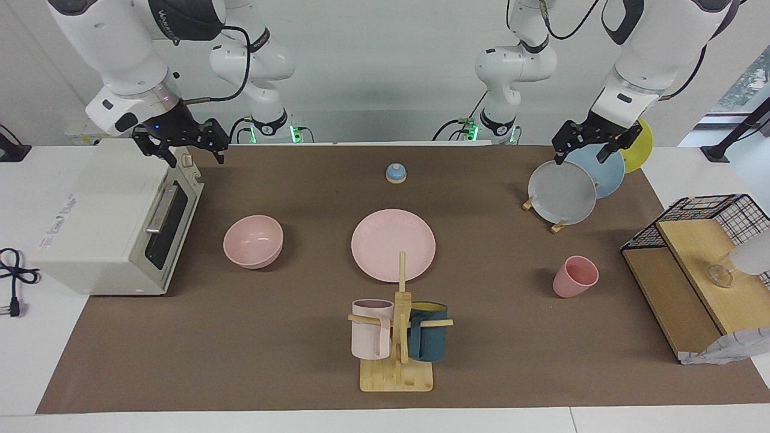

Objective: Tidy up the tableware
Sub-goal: 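Reach the right gripper to the pink bowl and grasp it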

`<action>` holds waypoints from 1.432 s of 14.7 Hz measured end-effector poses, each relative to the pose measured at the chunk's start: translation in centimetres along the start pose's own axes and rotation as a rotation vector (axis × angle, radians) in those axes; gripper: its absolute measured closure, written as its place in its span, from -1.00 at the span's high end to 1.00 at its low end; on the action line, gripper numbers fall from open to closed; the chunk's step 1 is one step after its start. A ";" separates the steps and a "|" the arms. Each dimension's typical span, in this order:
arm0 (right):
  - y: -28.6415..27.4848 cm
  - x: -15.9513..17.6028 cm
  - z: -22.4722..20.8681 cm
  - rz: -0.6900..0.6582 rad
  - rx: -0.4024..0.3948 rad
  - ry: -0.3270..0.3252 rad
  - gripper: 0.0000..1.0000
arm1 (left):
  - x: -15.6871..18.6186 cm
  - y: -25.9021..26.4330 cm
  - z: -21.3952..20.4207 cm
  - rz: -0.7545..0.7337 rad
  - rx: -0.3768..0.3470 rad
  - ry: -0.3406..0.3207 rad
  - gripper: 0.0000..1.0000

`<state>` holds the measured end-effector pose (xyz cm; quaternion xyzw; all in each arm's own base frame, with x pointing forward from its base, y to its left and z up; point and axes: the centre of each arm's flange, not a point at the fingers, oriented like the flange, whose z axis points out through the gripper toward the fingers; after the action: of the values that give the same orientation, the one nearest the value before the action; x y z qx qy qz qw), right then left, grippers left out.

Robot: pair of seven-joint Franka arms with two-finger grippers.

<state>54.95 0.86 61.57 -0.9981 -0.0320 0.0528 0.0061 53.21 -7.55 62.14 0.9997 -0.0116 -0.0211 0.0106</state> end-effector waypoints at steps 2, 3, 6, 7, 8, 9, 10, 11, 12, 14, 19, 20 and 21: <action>0.0 0.0 0.0 -0.001 0.000 0.000 1.00 | 0.0 0.0 0.0 0.000 0.000 0.000 1.00; -0.1 0.0 0.0 -0.003 0.000 0.000 1.00 | 0.0 0.0 0.0 0.000 0.000 0.000 1.00; -1.5 0.8 0.7 -0.026 0.001 0.038 1.00 | 0.0 0.0 0.0 0.000 0.000 0.000 1.00; -3.2 1.5 1.7 -0.038 0.004 0.062 1.00 | 0.0 0.0 0.0 0.000 0.000 0.000 1.00; -5.5 2.1 3.3 -0.037 0.004 0.081 1.00 | 0.0 0.0 0.0 0.000 0.000 0.000 1.00; -8.0 2.7 5.7 -0.035 0.006 0.097 1.00 | 0.0 0.0 0.0 0.000 0.000 0.000 1.00; -9.7 3.1 8.6 -0.037 0.007 0.107 1.00 | 0.0 0.0 0.0 0.000 0.000 0.000 1.00; -10.6 3.4 11.9 -0.041 0.009 0.114 1.00 | 0.0 0.0 0.0 0.000 0.000 0.000 1.00; -10.8 3.5 15.3 -0.045 0.010 0.120 1.00 | 0.0 0.0 0.0 0.000 0.000 0.000 1.00; -10.3 3.0 21.0 -0.066 0.009 0.125 1.00 | 0.0 0.0 0.0 0.000 0.000 0.000 1.00; -9.5 1.6 25.9 -0.109 0.004 0.116 0.77 | 0.0 0.0 0.0 0.000 0.000 0.000 1.00; -9.5 1.5 26.3 -0.113 0.004 0.116 0.60 | 0.0 0.0 0.0 0.000 0.000 0.000 1.00; -9.4 1.3 26.7 -0.114 0.003 0.112 0.30 | 0.0 0.0 0.0 0.000 0.000 0.000 1.00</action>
<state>52.85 10.59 34.99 -0.9960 -0.0884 -0.0036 0.0123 53.21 -7.55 62.14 0.9997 -0.0115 -0.0211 0.0106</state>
